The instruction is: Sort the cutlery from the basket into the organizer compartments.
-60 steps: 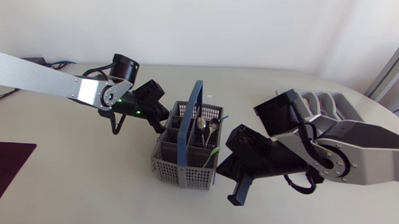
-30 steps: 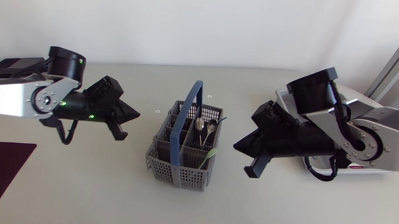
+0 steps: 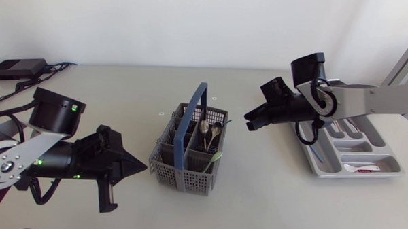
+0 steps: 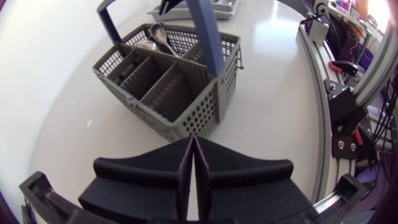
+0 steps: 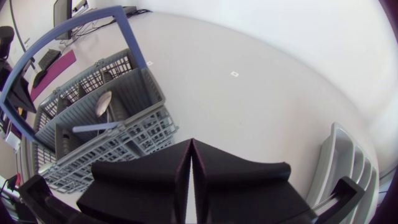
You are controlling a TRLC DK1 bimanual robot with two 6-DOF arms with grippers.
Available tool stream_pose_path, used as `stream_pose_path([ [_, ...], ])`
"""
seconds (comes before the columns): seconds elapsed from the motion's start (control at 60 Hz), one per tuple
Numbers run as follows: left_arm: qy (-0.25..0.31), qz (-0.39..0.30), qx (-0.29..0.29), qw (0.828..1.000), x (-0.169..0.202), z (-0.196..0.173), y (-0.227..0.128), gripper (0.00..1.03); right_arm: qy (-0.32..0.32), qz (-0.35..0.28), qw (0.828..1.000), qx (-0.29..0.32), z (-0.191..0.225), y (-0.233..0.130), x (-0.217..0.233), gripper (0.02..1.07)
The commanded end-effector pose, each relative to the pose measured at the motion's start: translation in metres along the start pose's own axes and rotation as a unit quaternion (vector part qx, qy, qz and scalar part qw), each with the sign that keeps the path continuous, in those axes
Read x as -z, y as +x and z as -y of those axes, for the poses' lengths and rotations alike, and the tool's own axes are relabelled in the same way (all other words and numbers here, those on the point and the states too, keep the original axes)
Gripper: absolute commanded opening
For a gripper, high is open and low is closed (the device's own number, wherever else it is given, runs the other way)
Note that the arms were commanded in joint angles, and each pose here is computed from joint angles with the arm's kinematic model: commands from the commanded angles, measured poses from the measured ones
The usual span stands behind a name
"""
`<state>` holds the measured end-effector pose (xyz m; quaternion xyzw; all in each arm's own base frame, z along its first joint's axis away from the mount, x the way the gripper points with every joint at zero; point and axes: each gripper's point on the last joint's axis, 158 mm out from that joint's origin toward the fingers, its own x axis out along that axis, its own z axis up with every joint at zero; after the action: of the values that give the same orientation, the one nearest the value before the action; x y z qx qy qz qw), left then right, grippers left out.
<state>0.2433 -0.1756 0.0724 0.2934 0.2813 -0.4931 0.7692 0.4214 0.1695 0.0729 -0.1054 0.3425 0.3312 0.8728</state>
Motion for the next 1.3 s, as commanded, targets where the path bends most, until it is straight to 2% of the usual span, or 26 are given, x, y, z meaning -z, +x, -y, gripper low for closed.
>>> stream_pose_path([
  [0.0, 0.005, -0.006, 0.027, 1.000, 0.006, 0.020, 0.007, 0.03, 0.021, 0.004, 1.000, -0.004, 0.009, 0.017, -0.009, 0.08],
  [0.267, 0.005, -0.012, 0.054, 0.998, 0.009, 0.031, 0.032, 0.03, 0.042, 0.011, 0.998, -0.038, 0.012, 0.049, -0.035, 0.08],
  [0.617, -0.009, -0.004, 0.042, 0.999, 0.010, 0.019, 0.048, 0.03, 0.033, -0.027, 0.993, -0.110, -0.034, 0.069, -0.029, 0.08],
  [0.983, -0.037, 0.013, -0.029, 0.999, 0.020, -0.037, 0.046, 0.03, 0.021, -0.040, 0.991, -0.125, -0.062, 0.031, -0.003, 0.08],
  [1.283, -0.052, 0.010, -0.064, 0.997, 0.029, -0.077, 0.046, 0.03, 0.019, -0.043, 0.990, -0.131, -0.082, 0.000, 0.017, 0.08],
])
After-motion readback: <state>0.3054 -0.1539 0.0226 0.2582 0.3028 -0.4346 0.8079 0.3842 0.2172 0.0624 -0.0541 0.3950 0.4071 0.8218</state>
